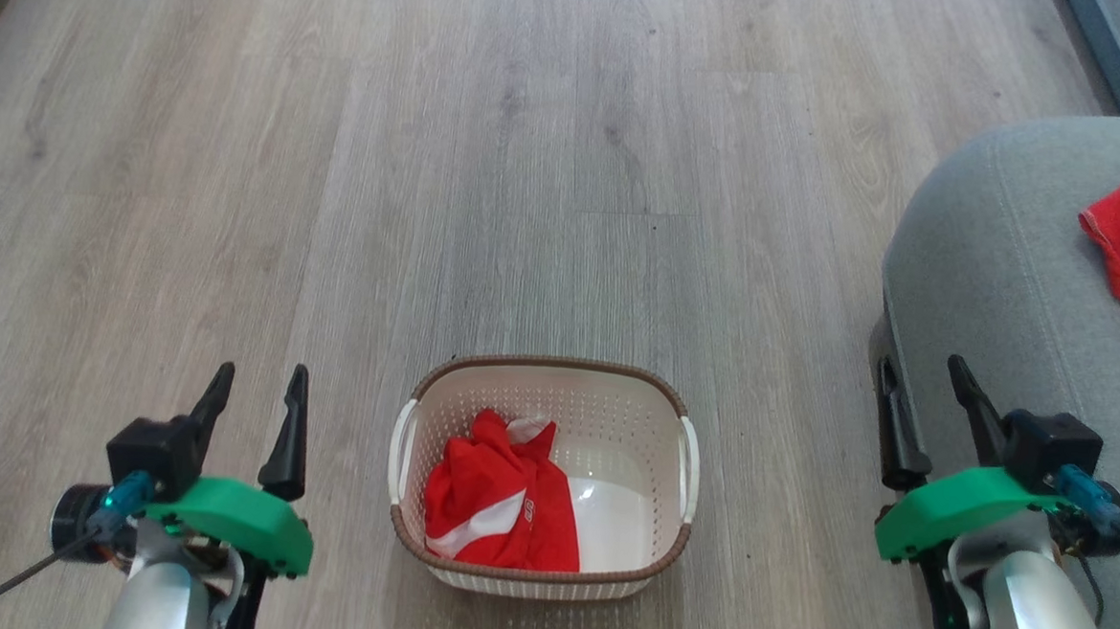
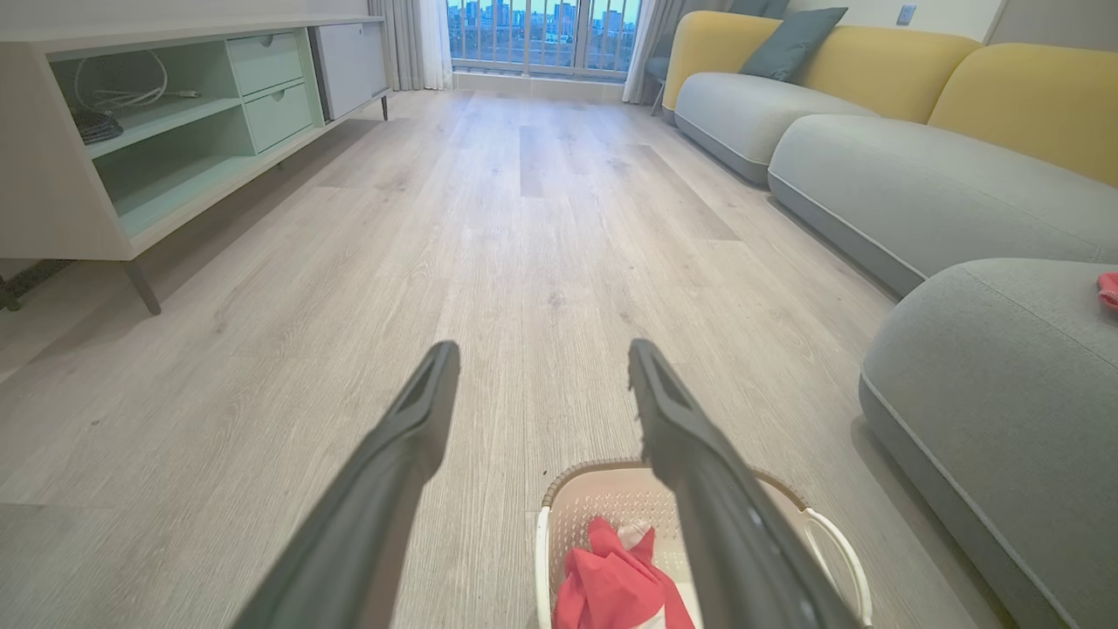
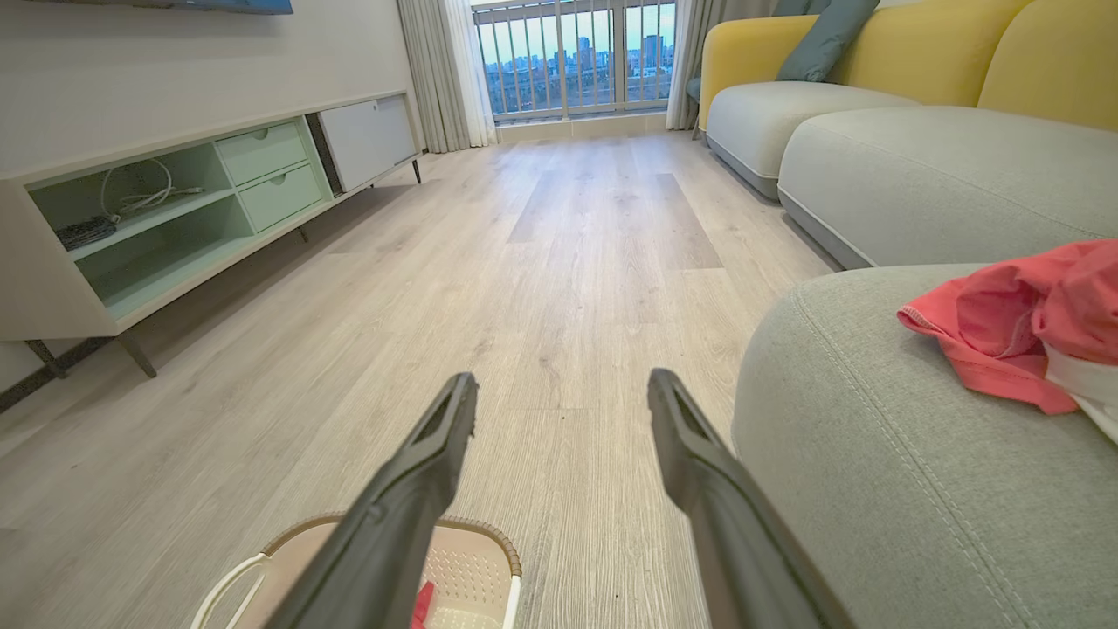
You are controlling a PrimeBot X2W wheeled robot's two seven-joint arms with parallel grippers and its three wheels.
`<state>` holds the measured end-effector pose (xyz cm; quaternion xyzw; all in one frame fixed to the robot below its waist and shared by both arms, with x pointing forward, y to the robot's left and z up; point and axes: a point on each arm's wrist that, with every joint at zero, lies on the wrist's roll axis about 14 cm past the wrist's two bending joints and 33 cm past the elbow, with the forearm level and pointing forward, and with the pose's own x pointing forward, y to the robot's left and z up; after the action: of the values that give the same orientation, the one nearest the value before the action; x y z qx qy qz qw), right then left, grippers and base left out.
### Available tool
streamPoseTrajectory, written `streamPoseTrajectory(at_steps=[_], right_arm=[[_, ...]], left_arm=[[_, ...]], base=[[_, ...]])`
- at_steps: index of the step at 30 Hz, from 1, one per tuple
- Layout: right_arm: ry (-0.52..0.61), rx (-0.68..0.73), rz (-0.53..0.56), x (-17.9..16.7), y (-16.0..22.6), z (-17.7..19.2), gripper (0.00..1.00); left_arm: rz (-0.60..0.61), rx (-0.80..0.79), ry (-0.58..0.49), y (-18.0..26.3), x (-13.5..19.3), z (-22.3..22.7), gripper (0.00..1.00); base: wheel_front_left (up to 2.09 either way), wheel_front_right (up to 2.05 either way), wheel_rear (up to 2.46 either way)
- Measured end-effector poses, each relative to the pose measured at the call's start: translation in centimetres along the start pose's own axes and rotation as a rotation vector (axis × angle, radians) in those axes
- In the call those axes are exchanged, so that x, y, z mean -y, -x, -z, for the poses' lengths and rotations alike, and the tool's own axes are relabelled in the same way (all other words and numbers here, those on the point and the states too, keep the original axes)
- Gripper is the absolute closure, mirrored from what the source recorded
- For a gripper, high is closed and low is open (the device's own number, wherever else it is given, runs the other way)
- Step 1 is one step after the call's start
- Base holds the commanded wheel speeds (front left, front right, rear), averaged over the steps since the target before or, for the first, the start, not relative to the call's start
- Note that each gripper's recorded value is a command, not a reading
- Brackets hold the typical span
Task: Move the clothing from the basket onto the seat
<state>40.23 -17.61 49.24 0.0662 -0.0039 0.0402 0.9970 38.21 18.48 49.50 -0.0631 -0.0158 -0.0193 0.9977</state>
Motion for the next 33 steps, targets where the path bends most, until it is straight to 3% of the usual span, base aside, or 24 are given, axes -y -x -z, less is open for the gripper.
streamPoseTrajectory(at_steps=[10,19,33], right_arm=[[-0.004,-0.003,-0.011,-0.3,-1.1,0.4,0.00],[0.004,0.045,-0.029,-0.5,-6.4,-0.4,0.00],[0.045,-0.025,-0.011,1.8,-13.2,5.7,0.00]], left_arm=[[0.044,-0.092,0.002,-0.5,1.4,3.1,0.00],[0.153,-0.212,0.019,-4.3,5.0,7.9,0.00],[0.384,-0.513,0.006,-8.6,11.3,21.2,0.00]], base=[[0.00,0.00,0.00],[0.00,0.00,0.00],[0.00,0.00,0.00]])
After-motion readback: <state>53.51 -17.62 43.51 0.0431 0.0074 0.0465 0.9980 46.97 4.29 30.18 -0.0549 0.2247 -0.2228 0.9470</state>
